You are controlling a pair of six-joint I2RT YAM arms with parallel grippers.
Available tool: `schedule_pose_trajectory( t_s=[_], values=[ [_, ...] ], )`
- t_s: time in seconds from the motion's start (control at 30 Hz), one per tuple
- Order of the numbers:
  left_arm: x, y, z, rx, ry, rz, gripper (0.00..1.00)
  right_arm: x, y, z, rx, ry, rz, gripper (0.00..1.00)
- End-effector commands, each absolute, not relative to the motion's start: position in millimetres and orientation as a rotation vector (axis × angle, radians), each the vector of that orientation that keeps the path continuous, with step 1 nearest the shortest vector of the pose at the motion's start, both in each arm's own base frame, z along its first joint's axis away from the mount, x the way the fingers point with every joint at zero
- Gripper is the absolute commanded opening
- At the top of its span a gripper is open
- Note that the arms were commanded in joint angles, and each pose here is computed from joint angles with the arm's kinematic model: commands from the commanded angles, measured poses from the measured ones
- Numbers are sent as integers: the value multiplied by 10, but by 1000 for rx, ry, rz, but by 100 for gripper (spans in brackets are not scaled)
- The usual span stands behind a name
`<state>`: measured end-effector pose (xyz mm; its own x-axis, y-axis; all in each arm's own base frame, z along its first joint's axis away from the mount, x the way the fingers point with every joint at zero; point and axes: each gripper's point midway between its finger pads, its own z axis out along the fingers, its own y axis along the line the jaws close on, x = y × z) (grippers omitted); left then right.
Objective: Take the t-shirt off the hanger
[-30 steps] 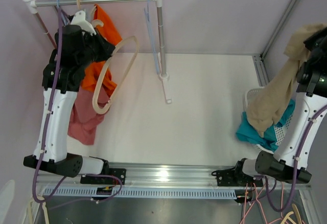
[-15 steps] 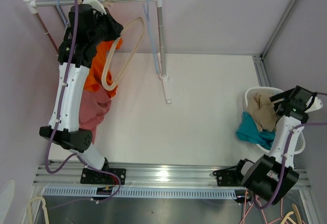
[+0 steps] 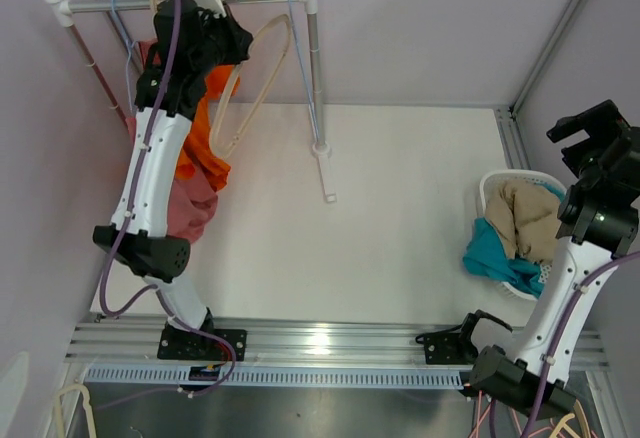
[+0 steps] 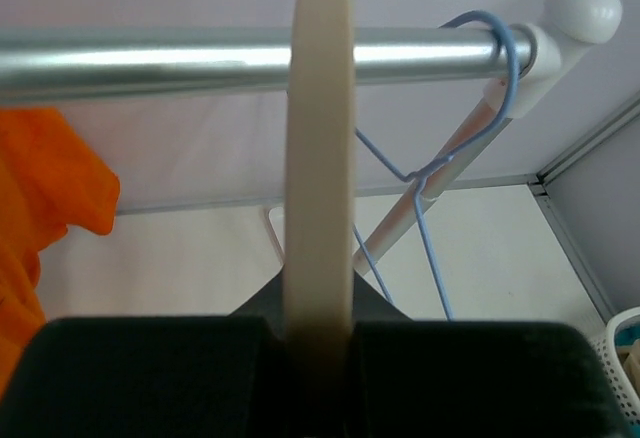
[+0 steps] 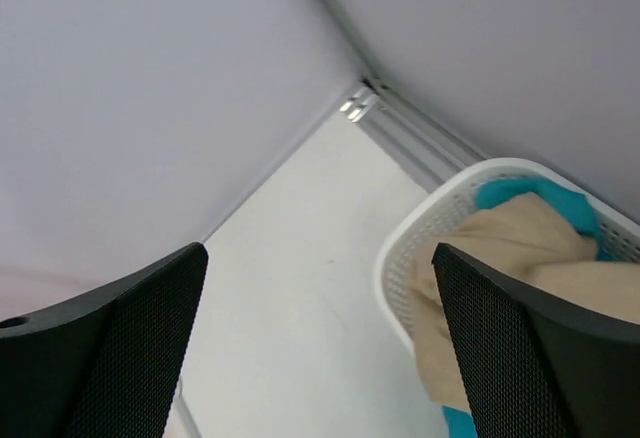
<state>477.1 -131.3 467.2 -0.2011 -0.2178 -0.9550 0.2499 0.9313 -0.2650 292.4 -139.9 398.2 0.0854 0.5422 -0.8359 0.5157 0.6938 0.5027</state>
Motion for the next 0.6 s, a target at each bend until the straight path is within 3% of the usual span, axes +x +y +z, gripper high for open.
schedule_pose_trajectory(
  t_s=[0.0, 0.27, 0.57],
  values=[
    [4841, -1485, 5079, 97, 1590, -406, 1, 2915, -1121, 3977, 777, 1609, 101, 100],
    [5105, -1535, 4951, 71, 1570, -120, 1, 2929, -950, 3988, 715, 1616, 173, 100],
    [5327, -1526, 4577, 31, 1647, -19, 1, 2921, -857, 3966, 680, 1625, 212, 99]
  ],
)
